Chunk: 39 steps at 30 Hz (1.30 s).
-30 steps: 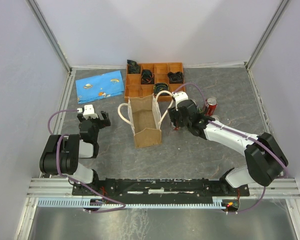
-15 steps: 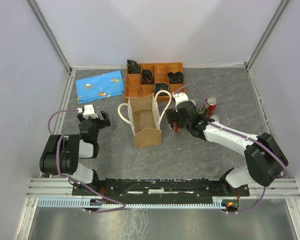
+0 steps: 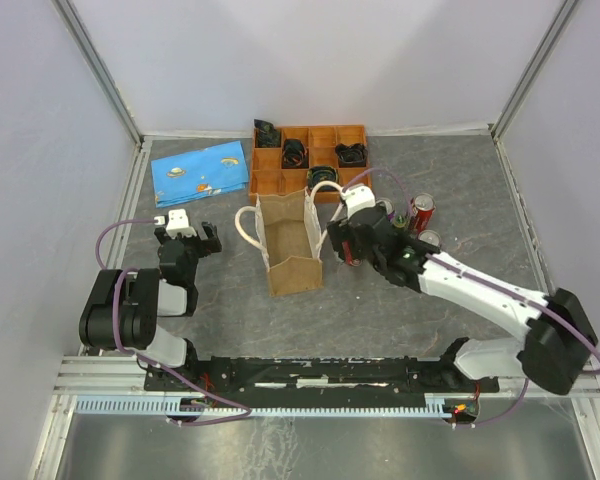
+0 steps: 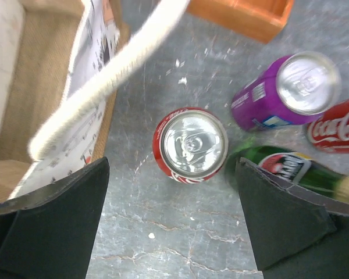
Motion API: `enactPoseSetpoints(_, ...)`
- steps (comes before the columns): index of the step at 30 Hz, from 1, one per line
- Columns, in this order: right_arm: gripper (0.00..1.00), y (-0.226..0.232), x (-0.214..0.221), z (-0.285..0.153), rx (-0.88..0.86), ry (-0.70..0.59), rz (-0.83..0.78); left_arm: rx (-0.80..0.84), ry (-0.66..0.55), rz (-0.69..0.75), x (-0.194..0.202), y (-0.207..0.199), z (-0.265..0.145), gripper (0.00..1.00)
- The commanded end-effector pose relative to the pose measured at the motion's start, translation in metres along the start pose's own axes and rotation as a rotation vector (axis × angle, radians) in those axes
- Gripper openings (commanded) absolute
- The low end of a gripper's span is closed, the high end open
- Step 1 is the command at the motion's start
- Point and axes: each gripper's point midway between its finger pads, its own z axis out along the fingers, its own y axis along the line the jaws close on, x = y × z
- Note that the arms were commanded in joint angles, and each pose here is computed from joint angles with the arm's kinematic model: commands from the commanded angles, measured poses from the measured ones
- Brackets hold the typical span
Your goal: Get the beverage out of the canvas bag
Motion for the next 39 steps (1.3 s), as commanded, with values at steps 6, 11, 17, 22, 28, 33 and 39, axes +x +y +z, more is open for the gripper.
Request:
enactPoseSetpoints(6, 0.97, -0.038, -0.098, -0.095, 0.065, -0.304, 0.124, 0.003, -0.057, 0.042, -0.017, -0.001, 0.007, 0.99)
enactPoseSetpoints(11, 0.99, -0.065, -0.120, -0.124, 0.149, -0.398, 0.144, 0.003, -0.055, 0.042, -0.017, 0.000, 0.007, 0.99)
enactPoseSetpoints(17, 0.99, -0.100, -0.131, -0.147, 0.301, -0.478, 0.210, 0.003, -0.057, 0.041, -0.017, 0.000, 0.007, 0.99)
enactPoseSetpoints(22, 0.99, -0.139, -0.125, -0.154, 0.429, -0.506, 0.264, 0.003, -0.055, 0.042, -0.017, -0.001, 0.007, 0.99)
enactPoseSetpoints(28, 0.99, -0.195, -0.115, -0.154, 0.559, -0.478, 0.353, 0.003, -0.056, 0.042, -0.017, 0.000, 0.007, 0.99)
enactPoseSetpoints(33, 0.99, -0.238, -0.115, -0.145, 0.661, -0.458, 0.429, 0.004, -0.057, 0.042, -0.017, -0.001, 0.007, 0.99)
enactPoseSetpoints(39, 0.99, -0.317, -0.105, -0.121, 0.688, -0.398, 0.645, 0.003, -0.056, 0.042, -0.017, -0.001, 0.007, 0.99)
